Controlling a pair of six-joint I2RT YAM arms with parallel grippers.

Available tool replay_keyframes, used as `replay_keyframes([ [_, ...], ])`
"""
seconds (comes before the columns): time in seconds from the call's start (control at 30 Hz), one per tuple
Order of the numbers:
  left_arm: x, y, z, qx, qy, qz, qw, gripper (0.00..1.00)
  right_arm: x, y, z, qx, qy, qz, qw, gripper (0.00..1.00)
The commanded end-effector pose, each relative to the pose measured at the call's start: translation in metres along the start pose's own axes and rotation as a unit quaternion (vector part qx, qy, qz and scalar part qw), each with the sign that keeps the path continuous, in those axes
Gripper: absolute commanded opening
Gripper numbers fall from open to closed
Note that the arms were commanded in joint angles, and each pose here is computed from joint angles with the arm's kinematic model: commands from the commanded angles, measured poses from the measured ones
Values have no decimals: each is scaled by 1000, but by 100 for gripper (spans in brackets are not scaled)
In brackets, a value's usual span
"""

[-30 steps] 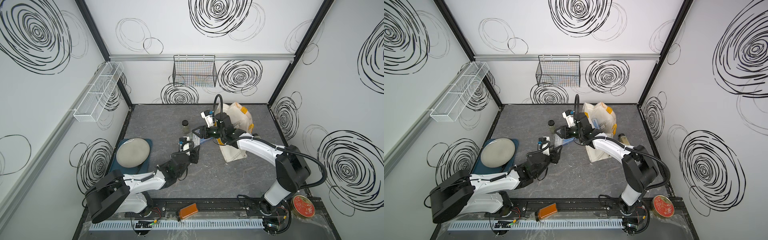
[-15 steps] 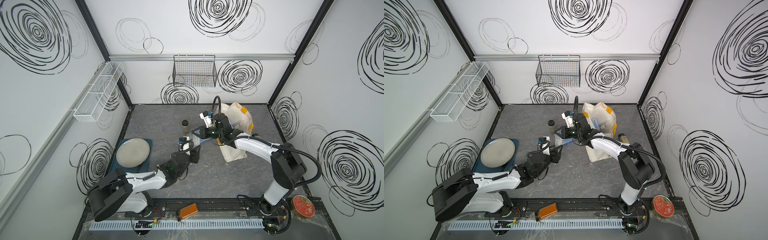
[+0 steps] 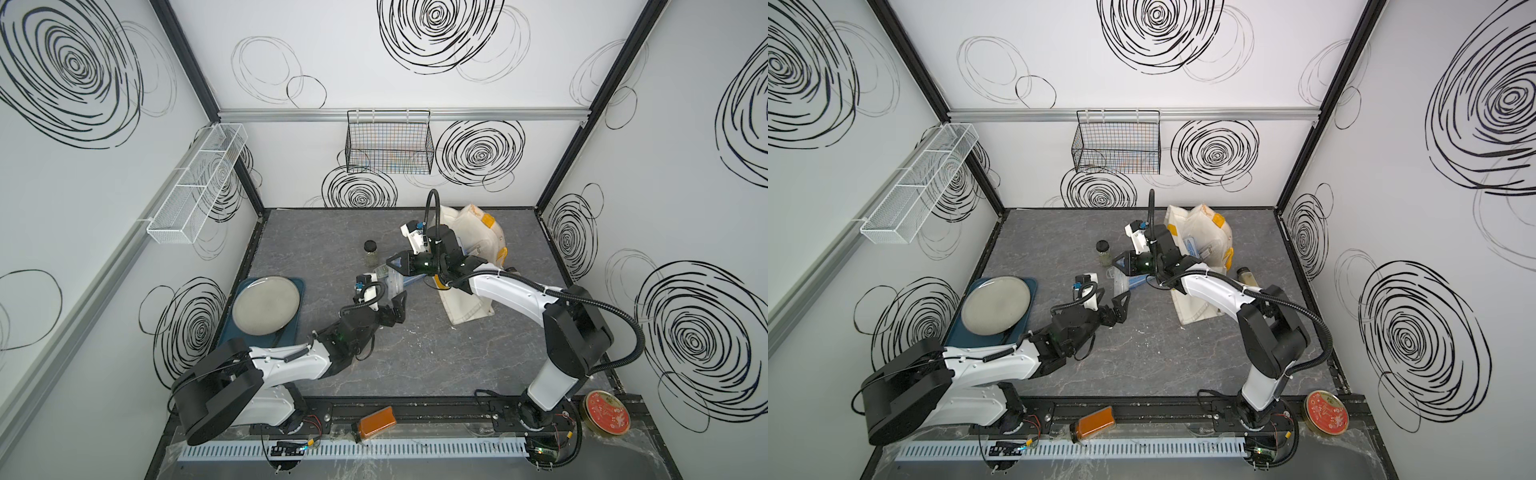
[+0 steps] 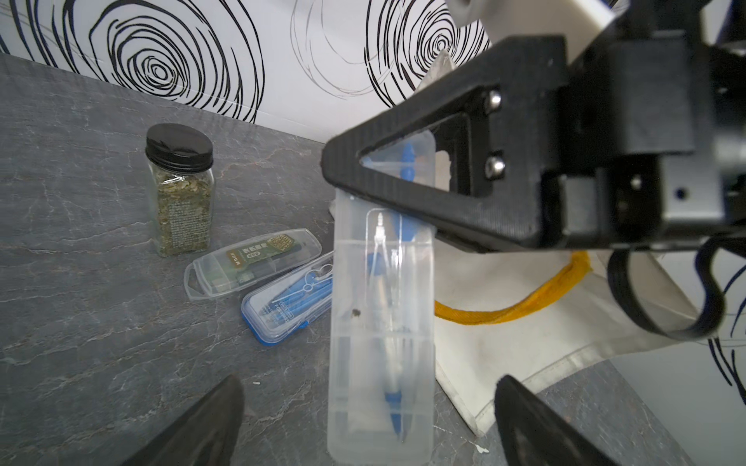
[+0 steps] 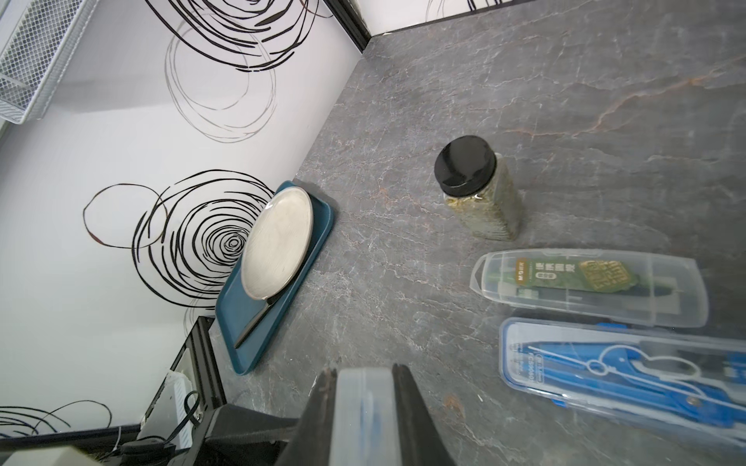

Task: Put the compass set into the canvas bag
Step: Pick up the compass set at the center of the board, then place the compass set in the canvas bag.

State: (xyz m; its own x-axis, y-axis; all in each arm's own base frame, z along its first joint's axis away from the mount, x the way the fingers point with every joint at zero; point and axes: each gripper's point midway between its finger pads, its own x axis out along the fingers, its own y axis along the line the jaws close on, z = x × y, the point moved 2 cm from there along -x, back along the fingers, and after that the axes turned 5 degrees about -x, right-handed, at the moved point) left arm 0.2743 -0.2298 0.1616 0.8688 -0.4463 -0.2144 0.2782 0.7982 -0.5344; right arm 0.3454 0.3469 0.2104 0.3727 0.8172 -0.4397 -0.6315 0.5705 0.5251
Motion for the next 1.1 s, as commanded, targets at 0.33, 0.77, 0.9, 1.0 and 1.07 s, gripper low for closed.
replay_keyframes([
  [0.33, -11, 13, 17, 1, -28, 24, 999, 99, -142, -34, 113, -67, -186, -135, 971, 2],
  [0.77, -2, 20, 11, -4, -12, 35, 999, 99, -200, -125, 97, -55, -180, -367, 911, 1],
  [0.9, 0, 21, 8, -3, -4, 37, 999, 99, -183, -154, 75, -42, -143, -393, 907, 2],
  [1.0, 3, 21, 5, -2, 5, 41, 999, 99, -165, -176, 58, -30, -106, -405, 908, 3],
  [1.07, 5, 23, 3, 1, 10, 49, 999, 99, -154, -189, 46, -21, -83, -408, 909, 5],
])
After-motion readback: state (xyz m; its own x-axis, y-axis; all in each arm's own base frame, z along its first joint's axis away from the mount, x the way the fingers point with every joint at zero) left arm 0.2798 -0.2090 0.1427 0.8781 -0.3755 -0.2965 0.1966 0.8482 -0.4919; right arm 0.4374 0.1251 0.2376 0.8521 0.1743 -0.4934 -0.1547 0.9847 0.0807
